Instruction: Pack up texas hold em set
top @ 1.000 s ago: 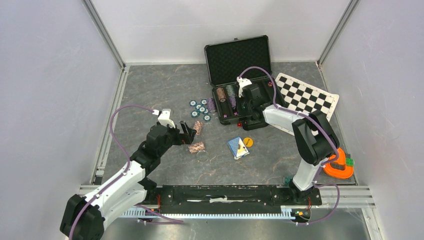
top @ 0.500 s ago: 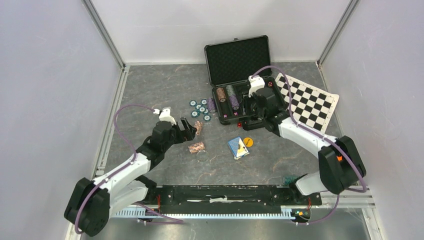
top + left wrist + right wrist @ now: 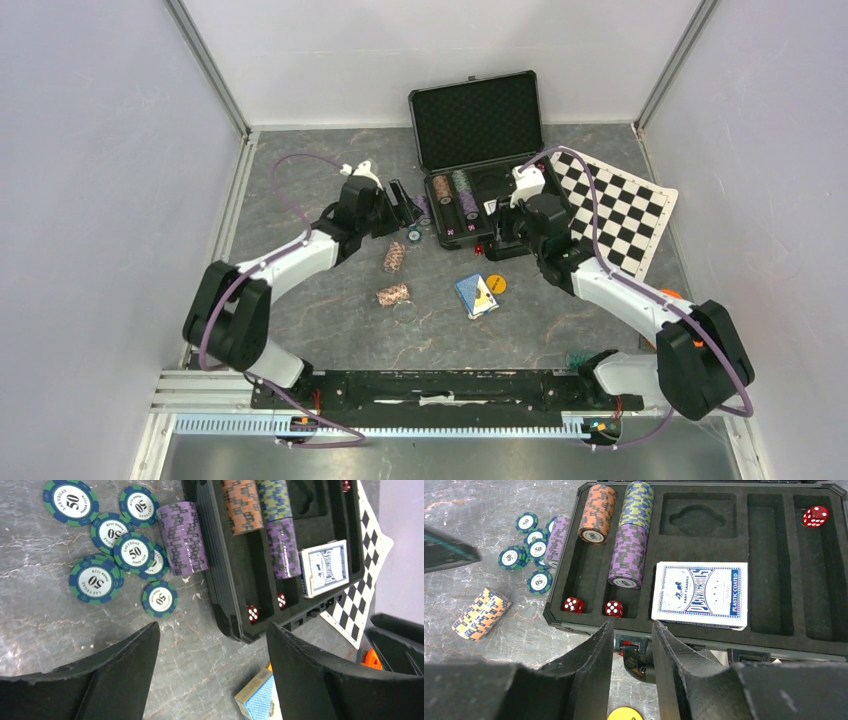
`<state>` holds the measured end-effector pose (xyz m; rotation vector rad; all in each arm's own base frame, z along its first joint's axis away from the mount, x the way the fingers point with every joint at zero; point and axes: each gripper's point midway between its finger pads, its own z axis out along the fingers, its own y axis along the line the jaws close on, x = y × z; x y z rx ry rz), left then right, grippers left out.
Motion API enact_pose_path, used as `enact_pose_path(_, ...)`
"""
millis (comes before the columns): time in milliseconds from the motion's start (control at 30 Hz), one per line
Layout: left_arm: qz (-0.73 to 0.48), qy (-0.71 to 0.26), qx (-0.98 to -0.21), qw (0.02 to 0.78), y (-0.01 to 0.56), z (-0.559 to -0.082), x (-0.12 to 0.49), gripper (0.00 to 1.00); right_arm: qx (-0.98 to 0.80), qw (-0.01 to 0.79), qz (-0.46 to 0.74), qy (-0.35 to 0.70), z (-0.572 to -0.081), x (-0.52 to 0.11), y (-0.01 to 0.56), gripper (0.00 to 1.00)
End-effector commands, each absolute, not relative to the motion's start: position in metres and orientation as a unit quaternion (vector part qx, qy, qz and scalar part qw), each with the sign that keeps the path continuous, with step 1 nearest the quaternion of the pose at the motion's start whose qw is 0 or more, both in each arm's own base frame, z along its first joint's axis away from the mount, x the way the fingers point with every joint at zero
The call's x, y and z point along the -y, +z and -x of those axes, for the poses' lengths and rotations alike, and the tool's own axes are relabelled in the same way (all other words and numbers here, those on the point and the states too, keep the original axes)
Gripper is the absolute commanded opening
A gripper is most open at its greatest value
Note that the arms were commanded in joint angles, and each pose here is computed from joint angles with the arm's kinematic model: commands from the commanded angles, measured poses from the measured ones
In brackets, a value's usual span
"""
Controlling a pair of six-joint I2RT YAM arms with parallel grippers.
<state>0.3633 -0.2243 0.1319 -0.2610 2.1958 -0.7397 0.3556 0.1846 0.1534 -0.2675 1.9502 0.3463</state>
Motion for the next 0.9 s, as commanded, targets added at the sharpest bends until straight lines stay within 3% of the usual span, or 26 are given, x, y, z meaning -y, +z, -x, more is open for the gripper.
enact_pose_path(0,0.122,-0.304,-0.872,0.365,0.125,-0.387,0.232,0.82,-0.793,0.582,0.092,0.157,-0.358,-0.182,0.177,0.39)
enact_pose_path(300,0.127,-0.337,-0.873,0.329,0.104,-0.426,0.237,0.66,-0.787,0.587,0.093,0.164,-0.357,-0.180,0.172,0.38)
enact_pose_path(867,0.138,-0.322,-0.891,0.288,0.067,-0.452,0.250,0.65,-0.791,0.577,0.085,0.183,-0.359,-0.175,0.157,0.37)
